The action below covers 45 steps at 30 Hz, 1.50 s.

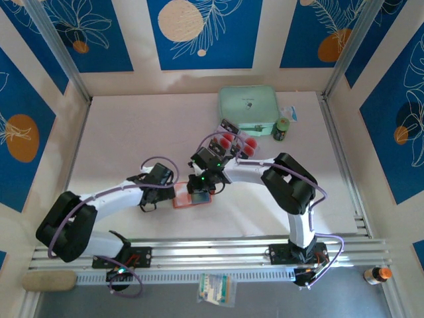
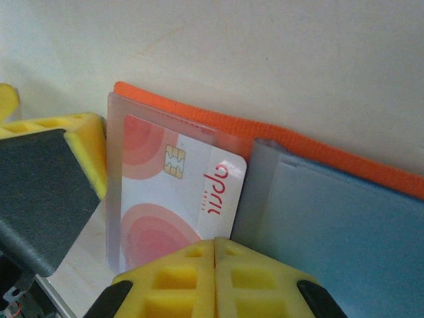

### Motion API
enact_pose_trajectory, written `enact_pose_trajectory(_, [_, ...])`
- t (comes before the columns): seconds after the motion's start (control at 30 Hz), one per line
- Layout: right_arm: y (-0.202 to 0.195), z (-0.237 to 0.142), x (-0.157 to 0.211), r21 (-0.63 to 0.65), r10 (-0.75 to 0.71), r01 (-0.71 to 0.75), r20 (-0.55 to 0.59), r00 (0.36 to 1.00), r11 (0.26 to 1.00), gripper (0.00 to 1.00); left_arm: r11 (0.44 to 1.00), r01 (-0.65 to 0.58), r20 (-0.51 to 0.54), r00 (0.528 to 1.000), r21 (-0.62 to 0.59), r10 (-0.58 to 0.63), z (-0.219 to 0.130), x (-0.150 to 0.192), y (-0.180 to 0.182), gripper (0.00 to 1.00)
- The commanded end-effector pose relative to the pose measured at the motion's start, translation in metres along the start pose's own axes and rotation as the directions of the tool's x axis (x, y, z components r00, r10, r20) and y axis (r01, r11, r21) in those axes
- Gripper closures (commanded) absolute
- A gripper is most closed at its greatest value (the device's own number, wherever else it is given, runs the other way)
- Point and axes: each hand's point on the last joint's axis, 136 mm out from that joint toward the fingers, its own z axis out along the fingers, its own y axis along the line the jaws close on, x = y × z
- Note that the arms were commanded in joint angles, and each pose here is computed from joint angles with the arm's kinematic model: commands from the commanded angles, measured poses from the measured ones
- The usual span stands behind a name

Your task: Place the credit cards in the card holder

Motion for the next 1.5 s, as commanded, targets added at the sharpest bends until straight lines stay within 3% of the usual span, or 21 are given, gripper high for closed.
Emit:
enact_pose_trajectory(0.0, [0.009,0.007,0.005,-0.016,-0.025,0.025,-0.036,0.999,1.0,0.94,0.999,-0.023,-0.035,0.999,-0.028,0.022,0.009,0.008,0.005,0.0])
enact_pose_trajectory(0.4, [0.023,0.017,0.006,-0.044,-0.032,0.03,-0.063,0.997,0.999,0.95,0.999,-0.025,-0.024,0.999,-0.021,0.024,0.008,0.006,0.005,0.0])
enact_pose_trajectory(0.63, [0.032,-0.017,-0.003,-0.073,-0.048,0.048,0.002,0.999,0.996,0.92,1.0,-0.019,-0.009,1.0,0.004,0.019,0.003,0.001,0.001,0.0])
enact_pose_trajectory(0.87, [0.0,-0.064,0.0,0.041,-0.028,0.024,0.084,0.996,0.999,0.71,0.999,-0.012,0.019,1.0,0.042,0.011,-0.008,-0.007,-0.005,0.0])
enact_pose_trajectory(1.07, [-0.038,-0.079,0.006,0.205,-0.038,0.016,0.101,0.994,0.979,0.57,0.999,-0.011,0.042,0.999,0.053,0.009,-0.018,-0.017,-0.009,0.0])
enact_pose_trajectory(1.47, [-0.071,-0.053,0.011,0.279,-0.015,0.003,0.041,0.999,0.96,0.6,0.994,-0.037,0.087,0.996,0.108,0.028,-0.045,-0.035,-0.018,0.0])
